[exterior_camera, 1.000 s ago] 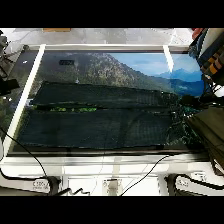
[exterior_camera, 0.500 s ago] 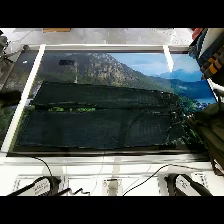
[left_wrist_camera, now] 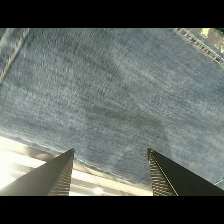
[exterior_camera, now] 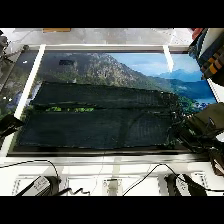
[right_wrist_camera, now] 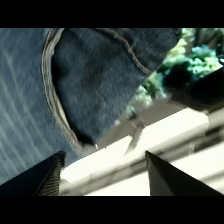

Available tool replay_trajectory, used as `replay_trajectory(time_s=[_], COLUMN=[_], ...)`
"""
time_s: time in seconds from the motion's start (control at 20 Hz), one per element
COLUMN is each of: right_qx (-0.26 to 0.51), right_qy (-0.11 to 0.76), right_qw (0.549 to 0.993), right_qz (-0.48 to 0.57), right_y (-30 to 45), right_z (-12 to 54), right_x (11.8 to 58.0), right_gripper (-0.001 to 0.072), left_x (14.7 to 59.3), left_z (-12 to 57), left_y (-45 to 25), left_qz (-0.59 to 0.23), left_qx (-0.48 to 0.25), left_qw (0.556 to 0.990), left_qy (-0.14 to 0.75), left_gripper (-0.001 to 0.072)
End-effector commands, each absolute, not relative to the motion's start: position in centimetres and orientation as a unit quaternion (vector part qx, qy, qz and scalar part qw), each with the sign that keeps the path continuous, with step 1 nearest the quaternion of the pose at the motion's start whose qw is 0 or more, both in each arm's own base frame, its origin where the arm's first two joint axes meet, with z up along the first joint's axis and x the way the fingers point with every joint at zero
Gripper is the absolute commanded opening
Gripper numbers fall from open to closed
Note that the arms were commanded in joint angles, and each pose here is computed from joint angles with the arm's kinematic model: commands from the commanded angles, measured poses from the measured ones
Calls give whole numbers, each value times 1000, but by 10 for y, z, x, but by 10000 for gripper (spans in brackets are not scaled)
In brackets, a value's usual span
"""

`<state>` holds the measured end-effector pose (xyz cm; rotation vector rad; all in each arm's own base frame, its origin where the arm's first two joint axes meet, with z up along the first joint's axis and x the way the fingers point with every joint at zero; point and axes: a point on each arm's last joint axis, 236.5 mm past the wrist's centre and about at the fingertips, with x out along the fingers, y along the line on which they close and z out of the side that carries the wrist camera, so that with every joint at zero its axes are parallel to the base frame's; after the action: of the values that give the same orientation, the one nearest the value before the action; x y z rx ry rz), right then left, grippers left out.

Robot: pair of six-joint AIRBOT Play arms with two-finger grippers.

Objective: Fold the clothes and pants, and hang the long-sleeved shirts on hangers.

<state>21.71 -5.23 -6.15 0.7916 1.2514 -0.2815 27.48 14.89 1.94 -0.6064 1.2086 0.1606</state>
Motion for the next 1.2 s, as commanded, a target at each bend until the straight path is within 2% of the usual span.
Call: replay_trajectory(time_s=[0.0,0.25,0.3,0.35,0.45,0.6,0.65,0.75,0.9,1.15], right_qx=[387,452,467,477,477,465,466,468,468,462], right_qy=[516,489,486,481,472,458,459,465,471,463], right_qw=[744,706,698,696,713,730,729,725,724,737], right_qz=[-176,-242,-243,-239,-206,-202,-201,-196,-187,-172], right_y=[-72,-92,-90,-89,-83,-89,-89,-85,-79,-79], right_z=[-77,-105,-111,-114,-111,-109,-109,-109,-105,-87], right_x=[236,250,254,259,272,279,278,277,275,281], right_gripper=[545,540,470,448,351,316,258,58,37,37], left_x=[265,265,266,266,260,242,234,220,202,202], left_z=[-1,-4,-5,-6,-12,-33,-43,-60,-76,-80], left_y=[158,180,184,189,203,204,200,190,182,190], left_qz=[101,135,142,148,179,193,194,197,226,248], left_qx=[-313,-315,-310,-305,-295,-288,-295,-319,-372,-380], left_qw=[770,780,783,785,784,767,759,738,704,705], left_qy=[547,523,520,518,517,540,548,561,562,545], left_gripper=[524,522,523,523,523,523,523,523,523,523])
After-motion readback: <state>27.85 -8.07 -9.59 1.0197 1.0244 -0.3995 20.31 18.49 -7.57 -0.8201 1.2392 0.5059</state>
